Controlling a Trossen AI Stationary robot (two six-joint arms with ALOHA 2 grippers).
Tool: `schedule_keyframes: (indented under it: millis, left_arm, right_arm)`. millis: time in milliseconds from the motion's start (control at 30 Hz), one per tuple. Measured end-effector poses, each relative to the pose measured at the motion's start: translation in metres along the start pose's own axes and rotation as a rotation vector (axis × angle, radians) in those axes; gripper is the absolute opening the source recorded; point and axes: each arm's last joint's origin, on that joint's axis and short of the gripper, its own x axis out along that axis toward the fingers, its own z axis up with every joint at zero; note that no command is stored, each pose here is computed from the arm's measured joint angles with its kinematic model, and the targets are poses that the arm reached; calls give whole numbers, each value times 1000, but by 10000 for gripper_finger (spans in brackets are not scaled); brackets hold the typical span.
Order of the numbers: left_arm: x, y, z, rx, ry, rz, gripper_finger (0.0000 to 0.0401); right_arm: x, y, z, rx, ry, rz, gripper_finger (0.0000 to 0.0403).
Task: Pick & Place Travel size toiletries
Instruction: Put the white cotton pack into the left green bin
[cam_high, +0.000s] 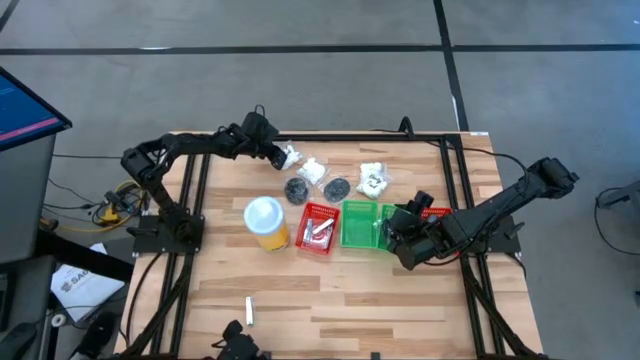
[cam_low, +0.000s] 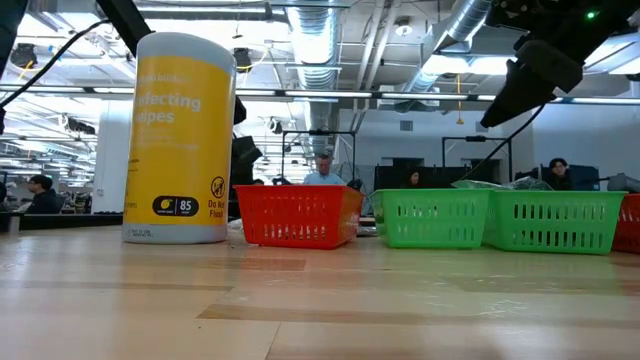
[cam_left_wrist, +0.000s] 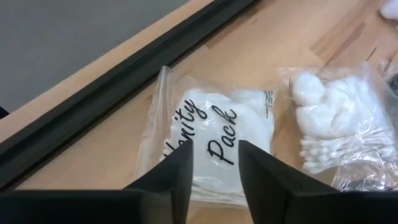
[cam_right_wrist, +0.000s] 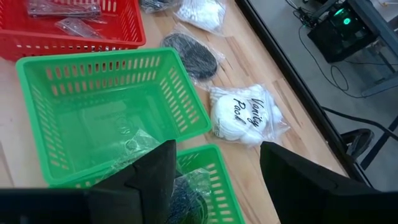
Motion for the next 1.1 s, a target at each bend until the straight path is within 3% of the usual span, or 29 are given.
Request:
schedule_keyframes:
  millis: [233,467,600,1100]
  left_arm:
    - [2,1,-1,18,2,18,144]
    - [21,5,-14,43,76,32,135]
    - [22,7,-14,63,70,100,132]
    - [22,7,-14,66,67,112,112]
  right_arm:
    - [0,0,0,3,-1,1,221]
    - [0,1,1,12,-4,9,221]
    - [0,2,2,21,-10,14,221]
    - [0,1,2,20,-9,13,221]
